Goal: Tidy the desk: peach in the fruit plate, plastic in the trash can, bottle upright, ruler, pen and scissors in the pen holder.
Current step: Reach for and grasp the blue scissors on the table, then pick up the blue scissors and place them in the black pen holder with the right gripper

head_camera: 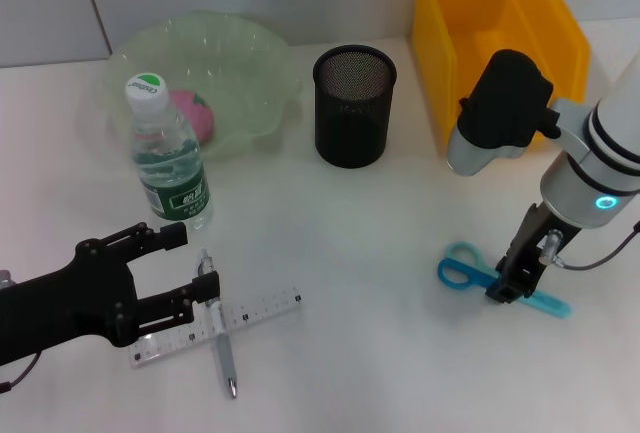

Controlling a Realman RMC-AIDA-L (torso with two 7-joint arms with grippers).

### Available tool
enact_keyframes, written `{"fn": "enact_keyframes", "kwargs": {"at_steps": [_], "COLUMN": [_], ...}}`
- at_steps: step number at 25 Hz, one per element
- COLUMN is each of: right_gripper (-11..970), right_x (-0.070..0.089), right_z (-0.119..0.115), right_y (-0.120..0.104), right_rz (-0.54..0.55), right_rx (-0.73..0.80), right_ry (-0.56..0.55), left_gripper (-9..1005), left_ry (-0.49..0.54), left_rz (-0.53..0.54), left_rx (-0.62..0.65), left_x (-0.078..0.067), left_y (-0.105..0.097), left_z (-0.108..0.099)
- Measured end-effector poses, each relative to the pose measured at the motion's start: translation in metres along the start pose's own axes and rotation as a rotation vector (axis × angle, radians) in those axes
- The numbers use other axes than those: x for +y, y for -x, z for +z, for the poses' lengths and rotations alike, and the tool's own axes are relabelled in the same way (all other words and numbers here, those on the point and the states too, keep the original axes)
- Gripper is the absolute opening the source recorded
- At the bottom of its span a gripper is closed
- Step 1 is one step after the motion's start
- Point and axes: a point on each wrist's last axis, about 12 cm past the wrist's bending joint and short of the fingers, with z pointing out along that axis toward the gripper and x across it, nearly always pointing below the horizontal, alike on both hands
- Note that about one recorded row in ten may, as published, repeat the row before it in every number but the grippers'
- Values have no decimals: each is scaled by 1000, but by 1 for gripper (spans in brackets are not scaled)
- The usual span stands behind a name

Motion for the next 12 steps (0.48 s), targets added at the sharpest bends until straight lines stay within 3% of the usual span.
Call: {"fn": "enact_keyframes", "kwargs": {"at_steps": [12], "right_gripper": [260], "right_x": [0], "right_z": [1], "right_y": [2], "right_rz": [-5], "right_rx": [-6], "right_ry": [-6], "left_gripper": [797], "left_ry": [1], "left_rz": [0], "left_rx": [-1], "left_x": [0], "left_y": [0], "left_z": [0]}}
